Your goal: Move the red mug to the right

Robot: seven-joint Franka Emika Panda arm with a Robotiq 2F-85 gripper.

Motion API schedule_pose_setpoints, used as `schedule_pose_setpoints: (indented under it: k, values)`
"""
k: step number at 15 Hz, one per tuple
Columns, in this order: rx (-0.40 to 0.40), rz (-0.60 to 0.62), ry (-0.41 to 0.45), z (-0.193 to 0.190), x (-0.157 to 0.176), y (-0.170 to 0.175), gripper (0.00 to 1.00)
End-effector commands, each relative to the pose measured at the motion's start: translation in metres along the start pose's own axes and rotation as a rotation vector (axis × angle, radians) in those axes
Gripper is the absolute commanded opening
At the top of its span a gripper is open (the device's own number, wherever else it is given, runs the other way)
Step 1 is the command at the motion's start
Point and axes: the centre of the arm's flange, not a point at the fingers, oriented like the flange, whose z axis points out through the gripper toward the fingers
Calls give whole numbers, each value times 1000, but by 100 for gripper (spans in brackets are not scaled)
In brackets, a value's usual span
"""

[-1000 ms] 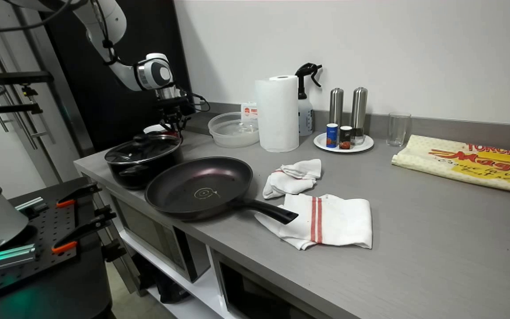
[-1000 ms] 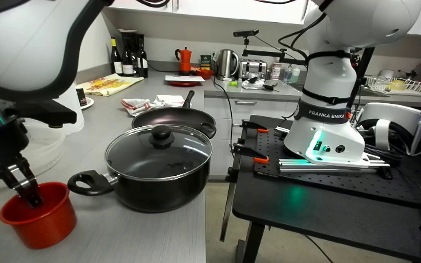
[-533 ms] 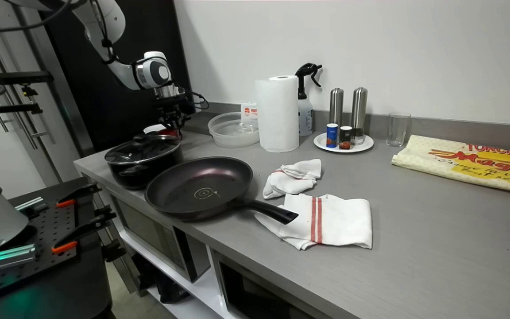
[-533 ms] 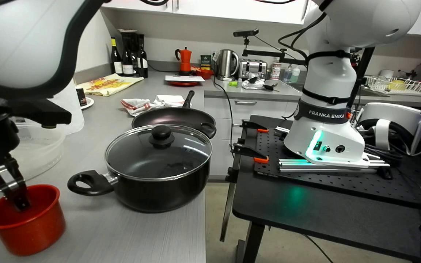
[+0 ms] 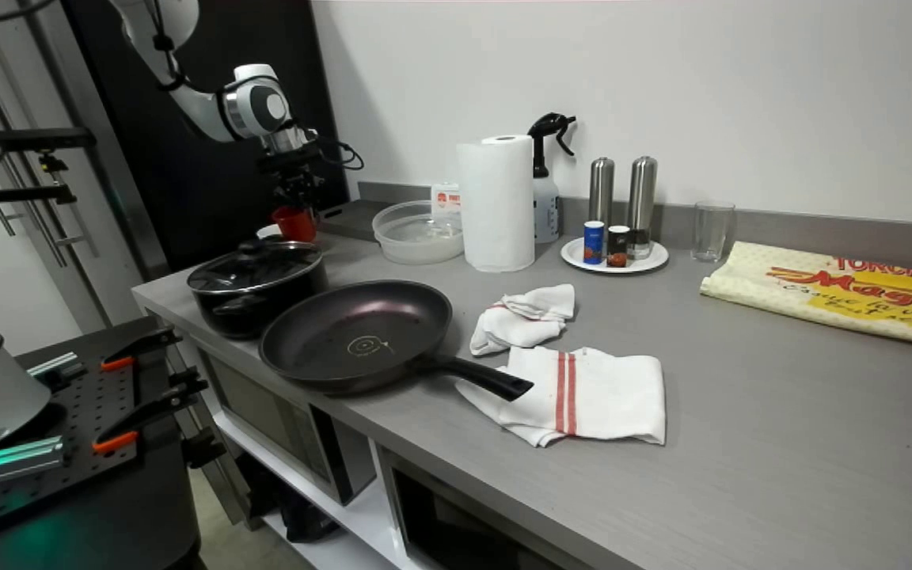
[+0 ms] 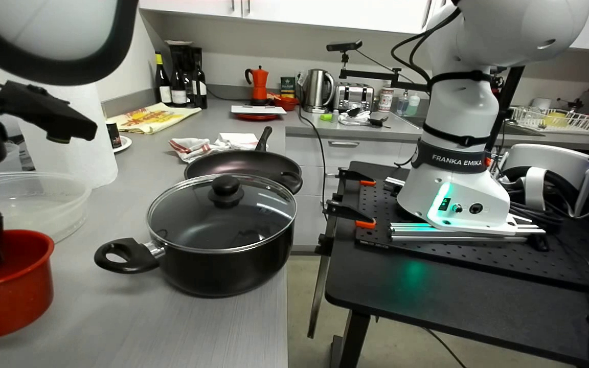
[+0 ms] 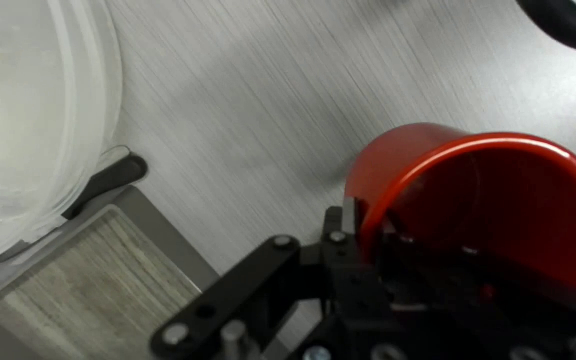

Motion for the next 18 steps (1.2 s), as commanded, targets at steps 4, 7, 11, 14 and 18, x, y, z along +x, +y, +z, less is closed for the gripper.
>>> schedule_pose_setpoints:
  k: [4, 7, 11, 14, 18]
  values:
    - [-46, 205, 69, -66, -65, 13, 2]
    - [-36, 331, 104, -83, -99, 34, 2]
    - [-7, 533, 154, -99, -157, 65, 2]
    - [10, 703, 203, -108, -209, 84, 2]
    - [44, 919, 286, -116, -282, 101, 2]
